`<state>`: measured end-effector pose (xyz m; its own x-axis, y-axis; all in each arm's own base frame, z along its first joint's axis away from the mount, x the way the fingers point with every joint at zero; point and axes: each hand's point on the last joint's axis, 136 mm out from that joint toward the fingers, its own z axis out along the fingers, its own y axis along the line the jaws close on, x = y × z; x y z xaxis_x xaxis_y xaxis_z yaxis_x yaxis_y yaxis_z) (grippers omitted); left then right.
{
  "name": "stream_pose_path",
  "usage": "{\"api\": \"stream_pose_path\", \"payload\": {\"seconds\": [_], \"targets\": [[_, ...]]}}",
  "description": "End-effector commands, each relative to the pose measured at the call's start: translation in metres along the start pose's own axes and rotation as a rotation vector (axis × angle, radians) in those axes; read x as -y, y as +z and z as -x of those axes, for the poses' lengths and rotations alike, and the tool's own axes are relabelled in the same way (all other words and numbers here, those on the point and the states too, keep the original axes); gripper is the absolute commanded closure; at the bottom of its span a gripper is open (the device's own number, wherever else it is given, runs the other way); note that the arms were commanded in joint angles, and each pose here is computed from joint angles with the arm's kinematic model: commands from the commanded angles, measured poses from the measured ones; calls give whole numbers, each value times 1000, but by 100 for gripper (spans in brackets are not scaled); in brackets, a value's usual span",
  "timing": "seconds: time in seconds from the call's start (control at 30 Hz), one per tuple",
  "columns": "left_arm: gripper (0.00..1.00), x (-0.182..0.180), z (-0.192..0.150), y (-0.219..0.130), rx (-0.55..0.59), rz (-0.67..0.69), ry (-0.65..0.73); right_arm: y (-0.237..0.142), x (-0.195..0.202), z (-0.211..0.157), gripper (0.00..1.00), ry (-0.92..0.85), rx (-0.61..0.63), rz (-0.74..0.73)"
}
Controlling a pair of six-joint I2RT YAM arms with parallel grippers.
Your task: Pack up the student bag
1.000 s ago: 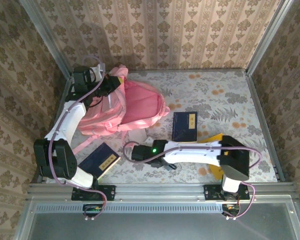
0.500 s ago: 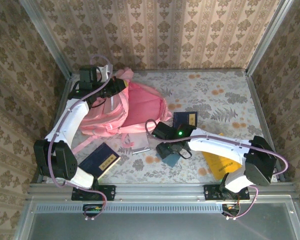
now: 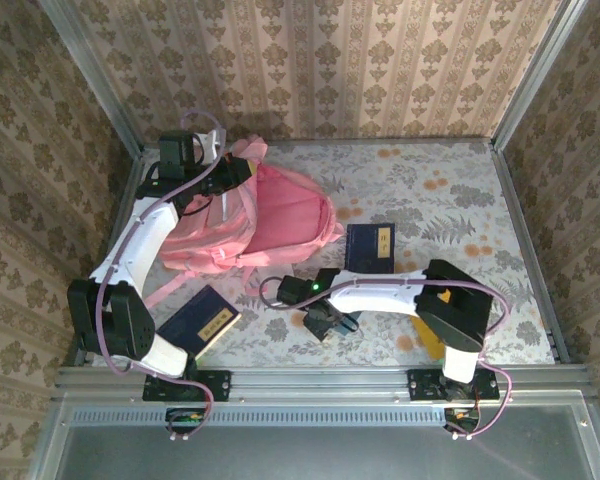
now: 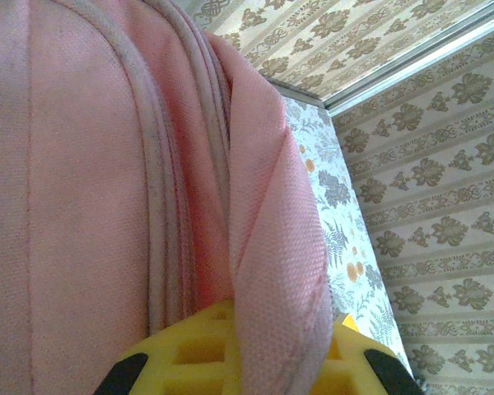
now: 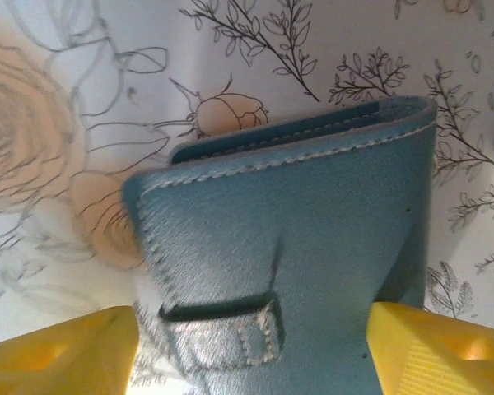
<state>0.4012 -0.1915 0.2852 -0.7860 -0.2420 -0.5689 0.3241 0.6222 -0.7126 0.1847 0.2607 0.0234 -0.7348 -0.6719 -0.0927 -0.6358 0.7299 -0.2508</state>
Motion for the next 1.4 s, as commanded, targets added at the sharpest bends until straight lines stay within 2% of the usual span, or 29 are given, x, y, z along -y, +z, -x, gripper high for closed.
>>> {"api": "stream_pose_path", "payload": {"seconds": [0.0, 0.1, 0.23, 0.4, 0.6, 1.1, 1.27, 1.37], "targets": [[100, 23, 18, -10, 61, -68, 78, 15, 4, -5, 34, -40, -52, -81], [100, 23, 17, -10, 59, -70, 75, 29, 4, -12, 45, -69, -97, -114], [100, 22, 17, -9, 59, -73, 71, 26, 4, -14, 56, -67, -88, -105], [100, 23, 17, -9, 57, -74, 70, 5, 1, -9, 66, -27, -23, -6], [100, 23, 17, -9, 56, -77, 70, -16, -5, -2, 79, 76, 38, 192], [100, 31, 17, -9, 47, -95, 81, -69, 33, 20, 81, 336, 229, 429], [100, 38, 16, -8, 34, -102, 95, -90, 47, 27, 84, 416, 315, 510], [100, 41, 14, -7, 27, -106, 100, -89, 53, 28, 87, 468, 336, 547]]}}
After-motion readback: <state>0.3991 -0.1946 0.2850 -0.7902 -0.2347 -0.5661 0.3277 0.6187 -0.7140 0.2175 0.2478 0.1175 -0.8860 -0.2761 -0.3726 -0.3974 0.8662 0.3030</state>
